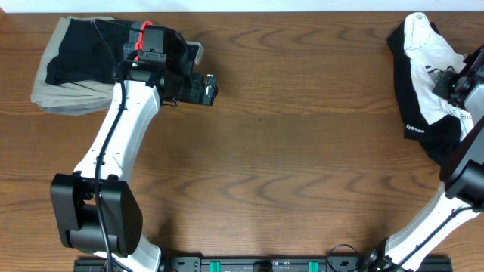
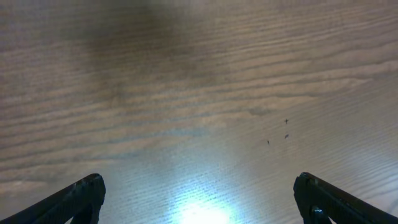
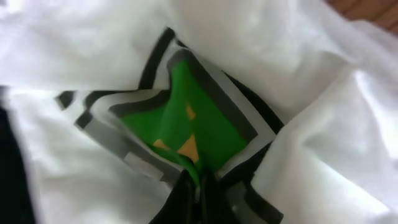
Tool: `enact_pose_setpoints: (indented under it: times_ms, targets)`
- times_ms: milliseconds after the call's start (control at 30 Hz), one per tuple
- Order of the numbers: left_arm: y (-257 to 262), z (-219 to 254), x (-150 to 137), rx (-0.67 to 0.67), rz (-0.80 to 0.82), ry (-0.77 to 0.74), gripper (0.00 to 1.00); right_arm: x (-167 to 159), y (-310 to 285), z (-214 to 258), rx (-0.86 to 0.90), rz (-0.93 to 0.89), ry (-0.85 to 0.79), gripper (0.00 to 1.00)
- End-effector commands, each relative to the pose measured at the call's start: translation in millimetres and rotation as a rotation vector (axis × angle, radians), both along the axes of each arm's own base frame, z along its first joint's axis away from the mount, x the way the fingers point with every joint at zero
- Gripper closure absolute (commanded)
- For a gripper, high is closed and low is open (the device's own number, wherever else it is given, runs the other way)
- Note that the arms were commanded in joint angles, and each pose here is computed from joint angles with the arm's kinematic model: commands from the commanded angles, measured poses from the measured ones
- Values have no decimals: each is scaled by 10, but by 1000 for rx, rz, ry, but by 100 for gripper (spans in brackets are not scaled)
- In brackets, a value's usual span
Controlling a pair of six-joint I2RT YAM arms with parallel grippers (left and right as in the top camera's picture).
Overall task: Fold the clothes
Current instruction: 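Grasp the white T-shirt from the black pile with the right gripper, then drag the white T-shirt to the table center with the right gripper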
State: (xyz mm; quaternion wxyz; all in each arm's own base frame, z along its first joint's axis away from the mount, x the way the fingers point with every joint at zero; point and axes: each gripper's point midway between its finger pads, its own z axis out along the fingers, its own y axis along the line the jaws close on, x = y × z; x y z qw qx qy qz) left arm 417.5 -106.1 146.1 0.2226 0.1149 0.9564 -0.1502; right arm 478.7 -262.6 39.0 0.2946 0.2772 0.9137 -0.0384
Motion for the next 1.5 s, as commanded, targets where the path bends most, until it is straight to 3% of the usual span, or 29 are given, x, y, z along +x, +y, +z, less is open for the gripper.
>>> enact_pose_setpoints:
  times_ms: [0,333,633,967,1233,1467]
  targets:
    - [-23,56,63,-14,7,-19,2,179,58,902,-53,57,-159,99]
    - [27,162,109,-19,19,-56,2,136,713,2159,-151,208,-330,99]
    - [504,723,110,-35,144,-180,2,222,2191,2779,-110,526,-475,99]
    - [1071,992,-267,-22,287,-162,2,29,3829,2766,16,810,-473,99]
    - [1108,841,-551,9,257,-50,2,-156,4367,2543,122,860,-393,99]
    - [1098,850,-675,22,235,-28,2,-221,4765,2053,211,881,-258,99]
